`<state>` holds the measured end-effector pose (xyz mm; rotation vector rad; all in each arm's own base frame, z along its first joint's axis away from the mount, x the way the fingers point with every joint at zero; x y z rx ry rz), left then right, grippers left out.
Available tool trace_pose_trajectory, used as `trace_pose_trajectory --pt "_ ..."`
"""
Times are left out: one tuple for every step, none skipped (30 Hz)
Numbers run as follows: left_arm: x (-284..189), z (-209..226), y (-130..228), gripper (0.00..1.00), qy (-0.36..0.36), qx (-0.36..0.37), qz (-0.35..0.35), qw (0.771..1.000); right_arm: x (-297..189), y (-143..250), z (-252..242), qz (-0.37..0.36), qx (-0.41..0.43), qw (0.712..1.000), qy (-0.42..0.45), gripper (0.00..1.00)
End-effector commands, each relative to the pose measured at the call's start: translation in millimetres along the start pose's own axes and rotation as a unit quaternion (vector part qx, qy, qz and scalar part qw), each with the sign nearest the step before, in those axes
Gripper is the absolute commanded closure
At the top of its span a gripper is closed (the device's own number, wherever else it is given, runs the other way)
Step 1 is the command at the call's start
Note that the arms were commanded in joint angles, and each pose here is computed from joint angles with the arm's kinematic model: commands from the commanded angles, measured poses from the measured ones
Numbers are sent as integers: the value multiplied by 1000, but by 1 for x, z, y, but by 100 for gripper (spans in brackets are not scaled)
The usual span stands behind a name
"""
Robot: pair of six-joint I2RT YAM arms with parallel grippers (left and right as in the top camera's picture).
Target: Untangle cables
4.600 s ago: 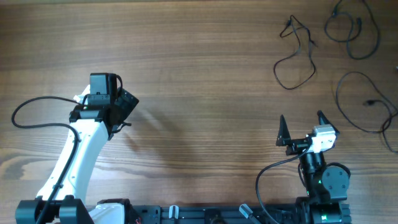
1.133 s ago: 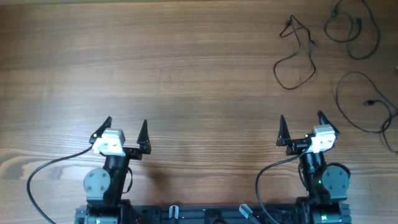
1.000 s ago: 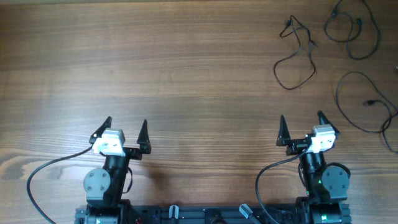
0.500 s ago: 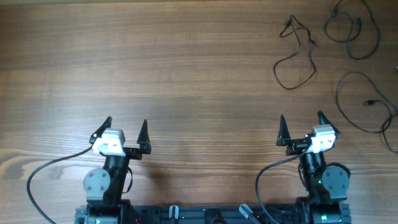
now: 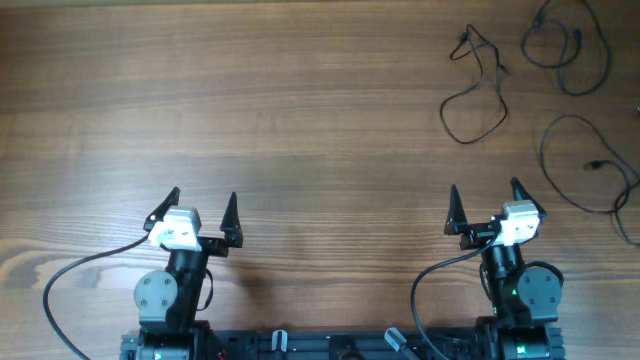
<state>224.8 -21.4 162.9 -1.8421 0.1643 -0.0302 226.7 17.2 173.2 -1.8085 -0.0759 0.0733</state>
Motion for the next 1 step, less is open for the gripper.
trace_pose_trajectory --pt "1 -1 4 0 6 1 3 1000 -1 -2 -4 -4 -3 1000 11 0"
Point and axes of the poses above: each gripper's point midway between its finger pads, its own x axis out along the fingers, its own z axis along the line the jaws close on, y = z × x, the point moved 2 cm from there along -x, back along the fingers, and after that the axes turned 11 degrees about -x, right-handed, at the moved point
